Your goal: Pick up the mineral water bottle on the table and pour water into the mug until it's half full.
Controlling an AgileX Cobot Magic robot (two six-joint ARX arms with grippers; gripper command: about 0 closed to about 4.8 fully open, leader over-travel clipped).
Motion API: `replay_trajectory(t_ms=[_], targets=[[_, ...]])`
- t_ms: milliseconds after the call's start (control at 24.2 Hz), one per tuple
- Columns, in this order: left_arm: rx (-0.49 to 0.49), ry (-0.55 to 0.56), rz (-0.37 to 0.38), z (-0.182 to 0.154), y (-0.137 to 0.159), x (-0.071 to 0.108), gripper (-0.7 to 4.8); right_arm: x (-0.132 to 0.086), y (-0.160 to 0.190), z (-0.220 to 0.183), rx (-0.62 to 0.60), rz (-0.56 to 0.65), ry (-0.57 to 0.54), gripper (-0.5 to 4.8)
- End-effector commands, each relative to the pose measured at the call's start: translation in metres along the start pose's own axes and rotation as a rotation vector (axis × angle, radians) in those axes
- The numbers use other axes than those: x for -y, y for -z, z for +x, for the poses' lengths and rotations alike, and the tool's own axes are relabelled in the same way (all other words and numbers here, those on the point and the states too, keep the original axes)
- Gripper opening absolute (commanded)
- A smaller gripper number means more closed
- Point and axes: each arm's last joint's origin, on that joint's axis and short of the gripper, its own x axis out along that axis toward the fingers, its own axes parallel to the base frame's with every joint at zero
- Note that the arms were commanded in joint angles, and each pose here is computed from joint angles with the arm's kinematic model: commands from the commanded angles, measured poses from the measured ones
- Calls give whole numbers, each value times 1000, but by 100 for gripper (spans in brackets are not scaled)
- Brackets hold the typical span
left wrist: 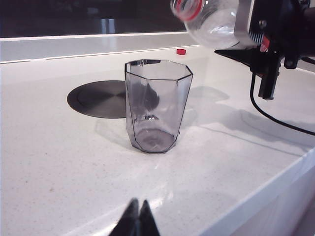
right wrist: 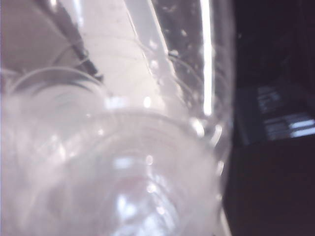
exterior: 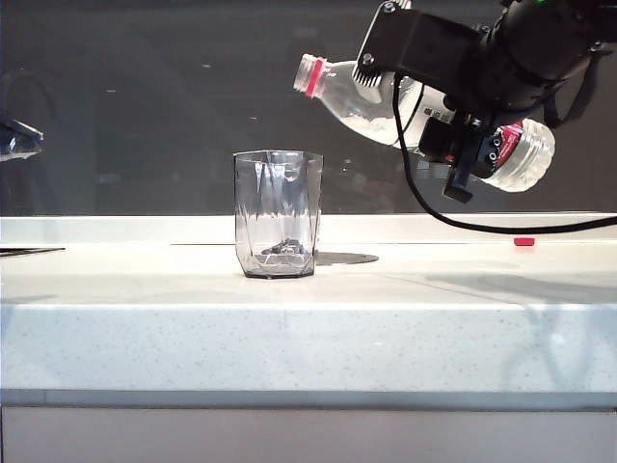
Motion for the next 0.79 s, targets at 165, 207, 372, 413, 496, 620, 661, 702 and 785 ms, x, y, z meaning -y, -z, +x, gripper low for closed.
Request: replay_trajectory(t_ms=[165, 207, 372, 413, 496, 620, 661, 702, 785], targets=[[8, 5, 2, 0, -1, 0, -4, 10, -5, -2, 9, -94, 70, 219], [8, 5, 2, 0, -1, 0, -4, 10, -5, -2, 3, -102, 72, 219], [8, 5, 2, 0, -1, 0, -4, 11, -4, -2, -39, -164, 86, 220], [8, 5, 1, 0, -1, 0, -4, 11, -4, -2, -44, -177, 88, 220], [8, 5, 2, 0, -1, 0, -4, 11, -4, -2, -52, -195, 94, 220], [8, 5, 2, 0, -1, 0, -4, 13, -4, -2, -64, -211, 113, 220], [8, 5, 2, 0, -1, 0, -4, 13, -4, -2, -63, -213, 113, 220], [8, 4, 2, 0, -1, 0, -4, 13, -4, -2, -63, -214, 114, 220], [8, 0, 2, 0, -1, 0, -4, 13, -4, -2, -64, -232, 114, 220]])
